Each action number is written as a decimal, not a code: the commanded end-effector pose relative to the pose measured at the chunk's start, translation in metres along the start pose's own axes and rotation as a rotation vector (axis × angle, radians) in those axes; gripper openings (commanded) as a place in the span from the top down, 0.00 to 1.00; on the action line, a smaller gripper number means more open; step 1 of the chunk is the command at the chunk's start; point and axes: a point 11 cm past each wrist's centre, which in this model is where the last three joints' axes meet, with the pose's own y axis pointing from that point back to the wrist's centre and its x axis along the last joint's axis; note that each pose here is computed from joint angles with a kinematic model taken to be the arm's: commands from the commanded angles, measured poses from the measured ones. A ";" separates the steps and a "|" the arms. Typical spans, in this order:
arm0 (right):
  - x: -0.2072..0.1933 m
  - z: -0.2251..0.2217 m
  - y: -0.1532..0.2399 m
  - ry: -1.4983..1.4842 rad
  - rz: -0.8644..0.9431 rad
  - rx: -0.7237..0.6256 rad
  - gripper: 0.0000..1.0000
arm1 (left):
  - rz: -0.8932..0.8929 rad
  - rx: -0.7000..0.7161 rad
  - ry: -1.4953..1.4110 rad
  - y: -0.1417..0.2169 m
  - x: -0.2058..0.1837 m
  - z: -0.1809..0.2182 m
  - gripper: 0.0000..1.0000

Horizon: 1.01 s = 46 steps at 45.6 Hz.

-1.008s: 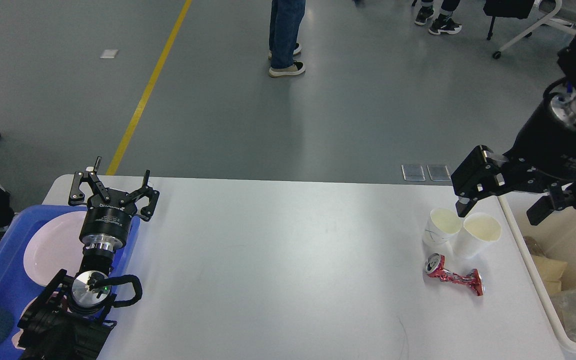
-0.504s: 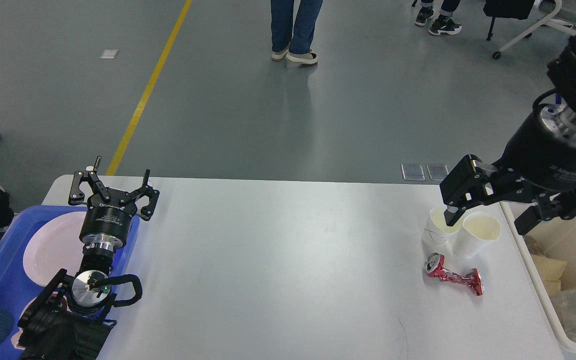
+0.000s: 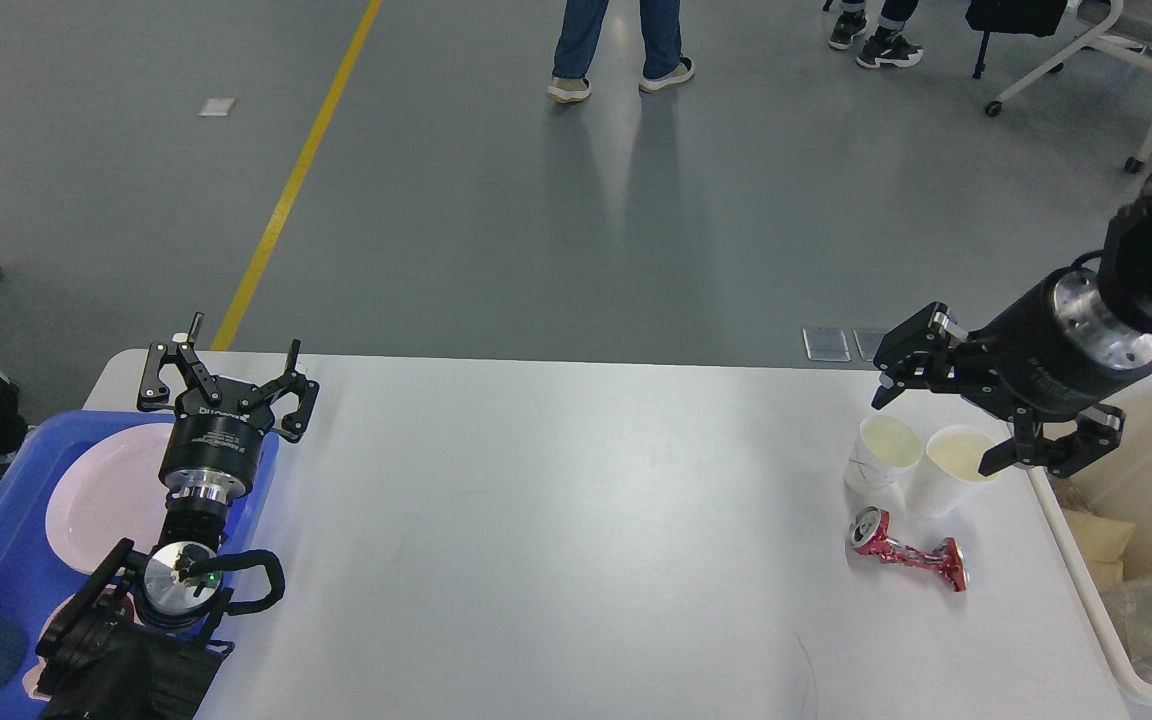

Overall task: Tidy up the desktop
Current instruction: 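Lower the right gripper onto the red crushed can and grasp it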

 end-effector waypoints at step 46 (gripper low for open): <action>0.027 0.138 -0.231 -0.743 0.201 -0.071 0.00 | 0.000 0.000 0.000 0.000 0.000 0.000 0.04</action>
